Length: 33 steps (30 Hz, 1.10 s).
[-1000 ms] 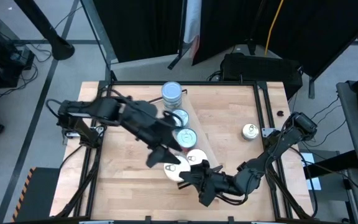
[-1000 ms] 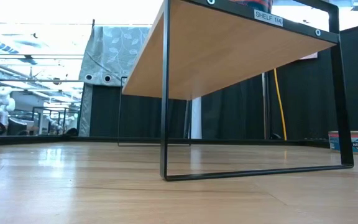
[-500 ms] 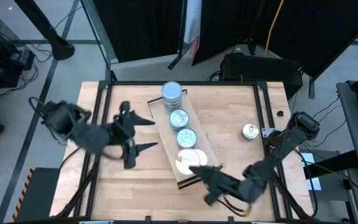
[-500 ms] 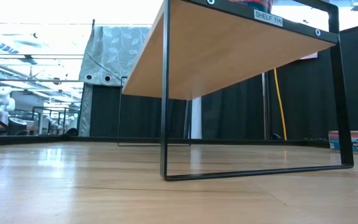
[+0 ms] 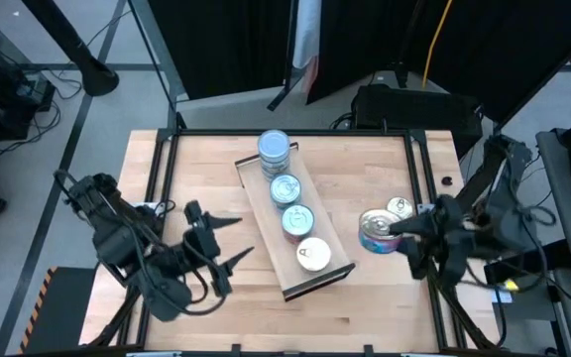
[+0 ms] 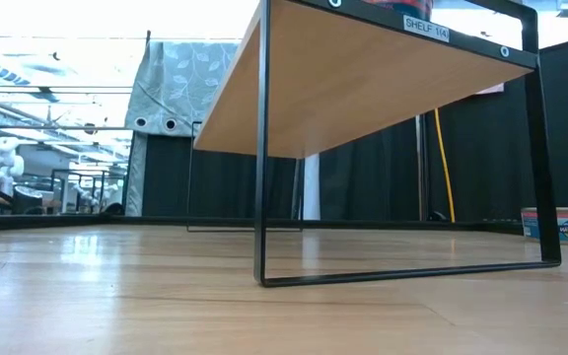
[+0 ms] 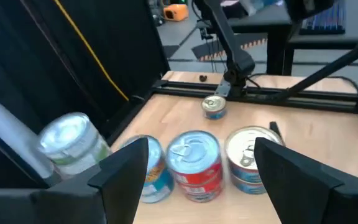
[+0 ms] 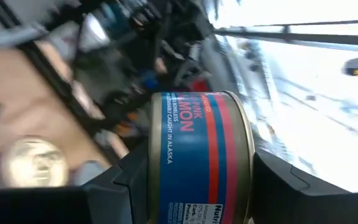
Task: Stack canned seafood by type on shelf
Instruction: Stack the bottom left blue and pink tuna can on top of the other blue and pink tuna can on the shelf
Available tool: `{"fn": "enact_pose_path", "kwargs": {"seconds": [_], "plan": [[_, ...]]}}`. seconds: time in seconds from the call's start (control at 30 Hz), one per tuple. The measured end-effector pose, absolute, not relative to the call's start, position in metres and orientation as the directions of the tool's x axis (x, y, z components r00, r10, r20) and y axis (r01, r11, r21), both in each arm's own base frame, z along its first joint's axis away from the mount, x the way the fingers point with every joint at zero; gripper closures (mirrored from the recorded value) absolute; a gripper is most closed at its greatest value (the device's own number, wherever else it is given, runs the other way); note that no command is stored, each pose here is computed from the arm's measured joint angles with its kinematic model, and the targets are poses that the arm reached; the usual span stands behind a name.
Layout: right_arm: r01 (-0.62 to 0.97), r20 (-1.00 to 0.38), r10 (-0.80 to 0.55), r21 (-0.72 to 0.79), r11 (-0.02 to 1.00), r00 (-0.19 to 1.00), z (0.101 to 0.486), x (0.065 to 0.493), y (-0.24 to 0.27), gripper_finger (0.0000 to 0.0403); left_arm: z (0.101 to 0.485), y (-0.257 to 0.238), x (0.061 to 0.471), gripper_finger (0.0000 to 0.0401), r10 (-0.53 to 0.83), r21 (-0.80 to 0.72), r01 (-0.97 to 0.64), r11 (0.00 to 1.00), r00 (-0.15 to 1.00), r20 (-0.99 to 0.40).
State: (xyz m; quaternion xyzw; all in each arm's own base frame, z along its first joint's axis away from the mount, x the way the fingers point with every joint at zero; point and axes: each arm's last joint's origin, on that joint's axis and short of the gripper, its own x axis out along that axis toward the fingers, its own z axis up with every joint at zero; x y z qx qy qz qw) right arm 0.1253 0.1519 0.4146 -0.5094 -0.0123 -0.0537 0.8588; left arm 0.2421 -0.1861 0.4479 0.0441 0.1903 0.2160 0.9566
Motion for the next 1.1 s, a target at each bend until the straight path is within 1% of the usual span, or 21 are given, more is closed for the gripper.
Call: {"fn": "enact_pose_path", "kwargs": {"seconds": [0.07,0.1,0.2,0.3,0.4,0.5,0.6,0.7,0.9,1.1], "plan": [[0.05,0.044,-0.025,-0.854,0.517,0.999,0.403,0.123,0.143,0.0213,0.438,-0.191,0.245,0.0109,0.443,0.135,-0.423,0.896,0.83,-0.338],[0.029,0.026,-0.012,-0.857,0.515,1.0,0.396,0.124,0.141,0.0213,0.432,-0.192,0.246,0.0109,0.448,0.104,-0.44,0.892,0.827,-0.341],[-0.044,-0.043,0.012,-0.906,0.42,0.999,0.371,0.129,0.141,0.0213,0.417,-0.192,0.25,0.0109,0.472,0.022,-0.498,0.867,0.807,-0.356],[-0.09,-0.081,0.041,-0.94,0.33,0.996,0.355,0.139,0.145,0.0213,0.402,-0.19,0.254,0.0109,0.498,-0.015,-0.541,0.841,0.785,-0.369],[-0.118,-0.118,0.015,-0.958,0.26,0.993,0.342,0.155,0.152,0.0213,0.393,-0.187,0.257,0.0109,0.521,-0.025,-0.57,0.821,0.768,-0.372],[-0.095,-0.1,-0.016,-0.976,0.198,0.995,0.338,0.171,0.155,0.0213,0.388,-0.183,0.261,0.0109,0.55,-0.022,-0.597,0.802,0.753,-0.361],[-0.069,-0.068,0.009,-0.989,0.13,0.998,0.336,0.188,0.159,0.0213,0.387,-0.179,0.263,0.0109,0.574,-0.016,-0.616,0.787,0.742,-0.347],[-0.08,-0.081,-0.013,-0.994,0.079,0.997,0.329,0.204,0.155,0.0213,0.388,-0.175,0.266,0.0109,0.589,-0.014,-0.63,0.776,0.733,-0.341],[-0.148,-0.149,-0.04,-0.988,0.048,0.988,0.31,0.226,0.152,0.0213,0.388,-0.173,0.267,0.0109,0.598,-0.004,-0.636,0.771,0.727,-0.338],[-0.177,-0.179,-0.052,-0.984,0.031,0.983,0.299,0.238,0.151,0.0212,0.388,-0.171,0.268,0.0109,0.61,0.0,-0.645,0.764,0.722,-0.326]]}}
